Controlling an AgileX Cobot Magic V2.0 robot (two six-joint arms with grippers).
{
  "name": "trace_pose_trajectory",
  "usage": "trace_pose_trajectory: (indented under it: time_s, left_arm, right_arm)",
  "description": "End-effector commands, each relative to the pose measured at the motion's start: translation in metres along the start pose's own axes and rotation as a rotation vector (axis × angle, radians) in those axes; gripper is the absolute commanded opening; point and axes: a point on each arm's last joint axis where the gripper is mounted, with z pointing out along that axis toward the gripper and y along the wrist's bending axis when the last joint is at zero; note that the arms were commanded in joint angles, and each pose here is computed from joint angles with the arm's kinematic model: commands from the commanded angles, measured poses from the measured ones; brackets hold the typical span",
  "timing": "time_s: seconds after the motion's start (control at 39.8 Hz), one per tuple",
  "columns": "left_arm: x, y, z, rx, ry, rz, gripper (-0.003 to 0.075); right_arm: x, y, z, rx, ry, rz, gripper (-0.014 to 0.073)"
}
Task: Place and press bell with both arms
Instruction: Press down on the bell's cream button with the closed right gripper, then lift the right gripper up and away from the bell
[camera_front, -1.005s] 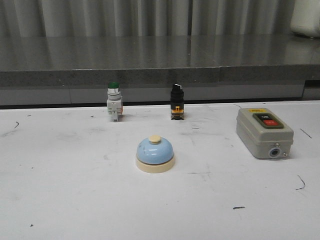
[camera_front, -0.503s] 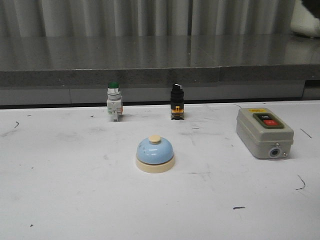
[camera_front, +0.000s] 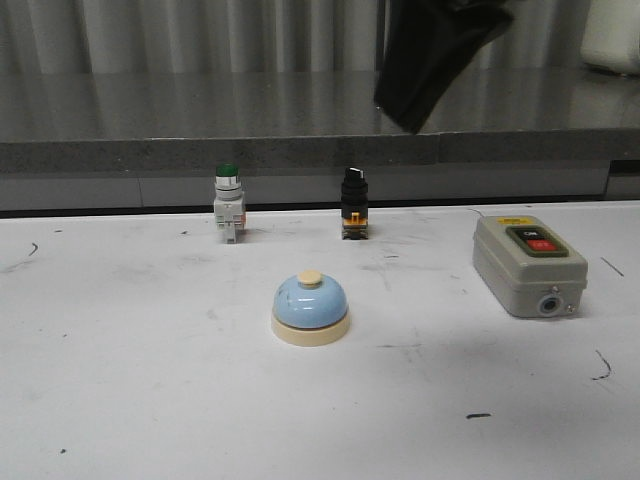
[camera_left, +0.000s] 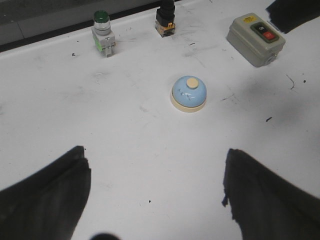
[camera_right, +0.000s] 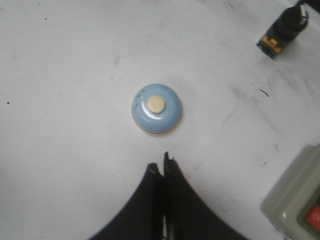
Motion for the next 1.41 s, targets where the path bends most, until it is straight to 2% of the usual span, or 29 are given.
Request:
trace_pose_trajectory:
  time_s: [0.0, 0.35, 0.6, 0.68, 0.85, 1.08, 1.38]
  left_arm:
    - [-0.013, -0.002, -0.006, 0.014, -0.093, -0.019, 0.0536]
    - [-0.013, -0.002, -0.006, 0.014, -0.093, -0.019, 0.0536]
    - [-0.013, -0.002, -0.006, 0.014, -0.093, -0.019, 0.0536]
    - [-0.013, -0.002, -0.006, 0.014, -0.093, -0.019, 0.0535]
    - [-0.013, -0.002, -0.006, 0.014, -0.093, -0.019, 0.0535]
    - [-0.013, -0.002, -0.006, 0.014, -0.093, -0.019, 0.0535]
    - [-0.013, -0.002, -0.006, 0.014, -0.093, -0.019, 0.0535]
  right_arm:
    - [-0.022, 0.005, -0.001, -0.004, -0.090, -0.031, -0.0069]
    - [-0.038, 0.007, 0.067, -0.021, -0.023, -0.035, -0.0069]
    - [-0.028, -0.001, 0.122, 0.022, 0.044, -0.076, -0.0069]
    - [-0.027, -0.002, 0.124, 0.028, 0.061, -0.087, -0.0069]
    - [-0.039, 0.000, 0.091, 0.030, 0.010, -0.089, -0.0069]
    - [-0.046, 0.005, 0.018, 0.041, -0.127, -0.076, -0.0069]
    - [-0.011, 0.013, -0.059, 0.048, -0.233, -0.065, -0.0069]
